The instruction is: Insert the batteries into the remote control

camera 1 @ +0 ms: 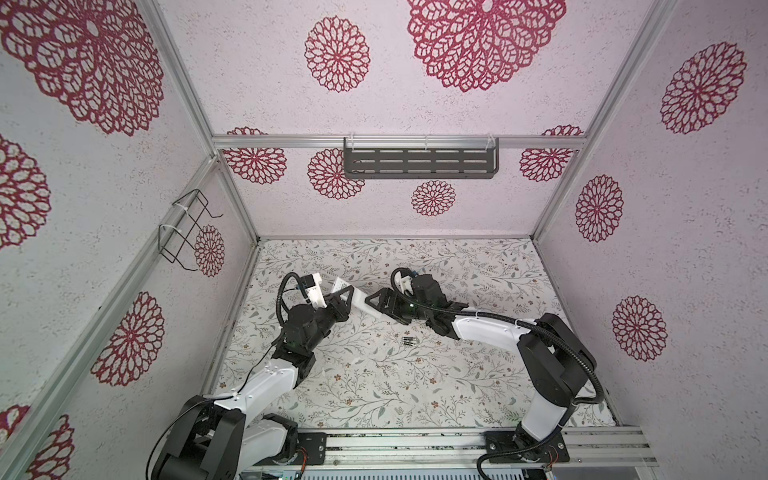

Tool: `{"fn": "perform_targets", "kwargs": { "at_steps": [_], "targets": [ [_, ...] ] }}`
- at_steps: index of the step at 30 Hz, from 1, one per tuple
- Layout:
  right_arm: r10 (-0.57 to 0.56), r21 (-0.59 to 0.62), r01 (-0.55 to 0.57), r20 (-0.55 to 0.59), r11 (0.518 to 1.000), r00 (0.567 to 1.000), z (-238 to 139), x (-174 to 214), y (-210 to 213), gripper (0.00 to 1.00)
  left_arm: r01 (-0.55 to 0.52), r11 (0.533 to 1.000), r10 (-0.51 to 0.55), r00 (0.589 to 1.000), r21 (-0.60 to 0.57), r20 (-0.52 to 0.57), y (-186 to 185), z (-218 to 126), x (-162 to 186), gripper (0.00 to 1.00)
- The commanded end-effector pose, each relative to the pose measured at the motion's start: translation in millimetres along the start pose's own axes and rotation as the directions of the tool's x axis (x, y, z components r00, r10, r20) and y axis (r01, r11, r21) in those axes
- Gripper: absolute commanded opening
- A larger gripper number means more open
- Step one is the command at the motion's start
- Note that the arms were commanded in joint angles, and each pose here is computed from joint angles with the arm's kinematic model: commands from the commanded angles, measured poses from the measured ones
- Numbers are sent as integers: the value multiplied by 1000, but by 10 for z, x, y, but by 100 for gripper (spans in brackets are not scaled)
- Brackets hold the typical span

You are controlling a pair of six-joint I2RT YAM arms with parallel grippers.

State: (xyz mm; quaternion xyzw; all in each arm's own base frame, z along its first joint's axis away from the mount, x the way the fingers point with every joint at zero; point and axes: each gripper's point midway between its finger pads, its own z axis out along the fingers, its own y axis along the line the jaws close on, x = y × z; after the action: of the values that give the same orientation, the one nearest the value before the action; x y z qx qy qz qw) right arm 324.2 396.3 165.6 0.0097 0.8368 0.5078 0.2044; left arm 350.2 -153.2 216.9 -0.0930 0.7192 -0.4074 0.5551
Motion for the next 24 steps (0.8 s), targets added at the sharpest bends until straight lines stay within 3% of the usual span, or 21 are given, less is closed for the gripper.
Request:
{"fn": "perform_targets", "kwargs": {
  "at_steps": [1,24],
  "targets": [
    [-6,-81,7,21,997,1000,7,-85,272,99,-8,999,6,998,49,55,-114,-4,-95,15],
    [-2,66,4,-17,998,1000,155,44,-124,87,-13,997,6,996,79,86,-203,-68,-170,14]
  ]
}}
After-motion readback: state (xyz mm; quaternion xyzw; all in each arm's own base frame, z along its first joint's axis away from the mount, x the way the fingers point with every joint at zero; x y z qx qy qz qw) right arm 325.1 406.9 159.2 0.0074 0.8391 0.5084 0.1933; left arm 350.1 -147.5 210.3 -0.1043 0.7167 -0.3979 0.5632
